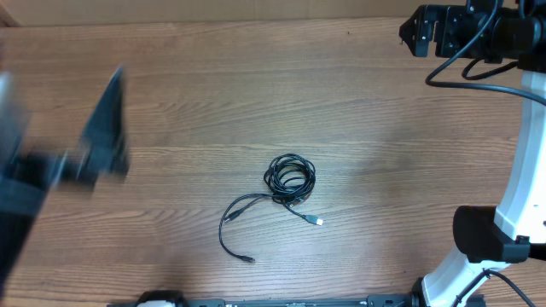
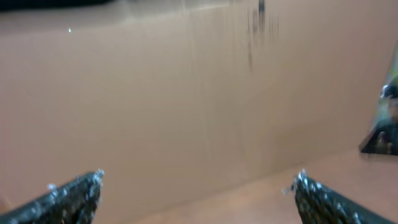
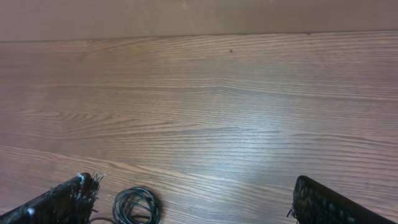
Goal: Untangle cables
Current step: 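Raise both arms up and forward over the table, then lower the right gripper onto the coiled black cable and grasp it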
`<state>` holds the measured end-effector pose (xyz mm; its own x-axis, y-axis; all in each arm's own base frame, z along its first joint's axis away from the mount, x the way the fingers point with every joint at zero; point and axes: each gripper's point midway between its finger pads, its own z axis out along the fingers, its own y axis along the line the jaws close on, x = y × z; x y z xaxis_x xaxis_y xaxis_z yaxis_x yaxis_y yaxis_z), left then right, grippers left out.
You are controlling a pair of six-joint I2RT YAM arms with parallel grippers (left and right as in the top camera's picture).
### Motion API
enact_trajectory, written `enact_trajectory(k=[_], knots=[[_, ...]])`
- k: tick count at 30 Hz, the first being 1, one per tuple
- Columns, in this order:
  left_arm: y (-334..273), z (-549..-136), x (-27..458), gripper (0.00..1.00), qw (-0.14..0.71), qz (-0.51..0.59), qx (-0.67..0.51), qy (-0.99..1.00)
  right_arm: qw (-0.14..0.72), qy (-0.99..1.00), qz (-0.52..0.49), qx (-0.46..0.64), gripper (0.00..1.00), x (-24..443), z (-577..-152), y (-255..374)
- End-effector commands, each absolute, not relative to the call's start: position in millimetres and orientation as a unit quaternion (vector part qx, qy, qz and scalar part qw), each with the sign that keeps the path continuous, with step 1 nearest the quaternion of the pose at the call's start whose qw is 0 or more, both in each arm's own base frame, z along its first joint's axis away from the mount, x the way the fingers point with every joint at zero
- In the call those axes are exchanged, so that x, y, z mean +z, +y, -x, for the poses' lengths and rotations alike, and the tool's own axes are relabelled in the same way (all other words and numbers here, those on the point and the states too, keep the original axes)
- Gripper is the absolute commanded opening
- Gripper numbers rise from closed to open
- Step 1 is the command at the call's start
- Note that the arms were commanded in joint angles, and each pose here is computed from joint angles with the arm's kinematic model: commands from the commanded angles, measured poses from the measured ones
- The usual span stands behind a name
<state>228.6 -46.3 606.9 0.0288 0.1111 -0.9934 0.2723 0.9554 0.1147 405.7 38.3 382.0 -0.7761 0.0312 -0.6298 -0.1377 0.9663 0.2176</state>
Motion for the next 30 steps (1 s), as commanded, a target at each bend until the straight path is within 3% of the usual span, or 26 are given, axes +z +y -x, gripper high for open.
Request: enact_trajectory(k=[1,8,12,18,22,30], knots=[[-61,-311,545,1.00,0.593,-0.158,-0.117,0.781,0.359,0.926,0.029,0.110,1.00,399,-400,33],[-94,-387,435,1.00,0.411,-0.167,-0.256,0.859,0.379,0.919,0.027,0.108,1.00,406,-407,31],[-95,-409,408,1.00,0.372,-0.138,-0.276,0.875,0.387,0.914,0.029,0.116,1.00,409,-410,33],[-88,-408,391,1.00,0.347,-0.129,-0.253,0.894,0.376,0.916,0.019,0.140,1.00,407,-408,40],[-85,-395,374,1.00,0.317,-0.159,-0.216,0.910,0.310,0.933,0.020,0.179,1.00,378,-401,58],[-77,-396,353,0.99,0.290,-0.158,-0.154,0.931,0.118,0.975,0.053,0.181,1.00,254,-393,108]])
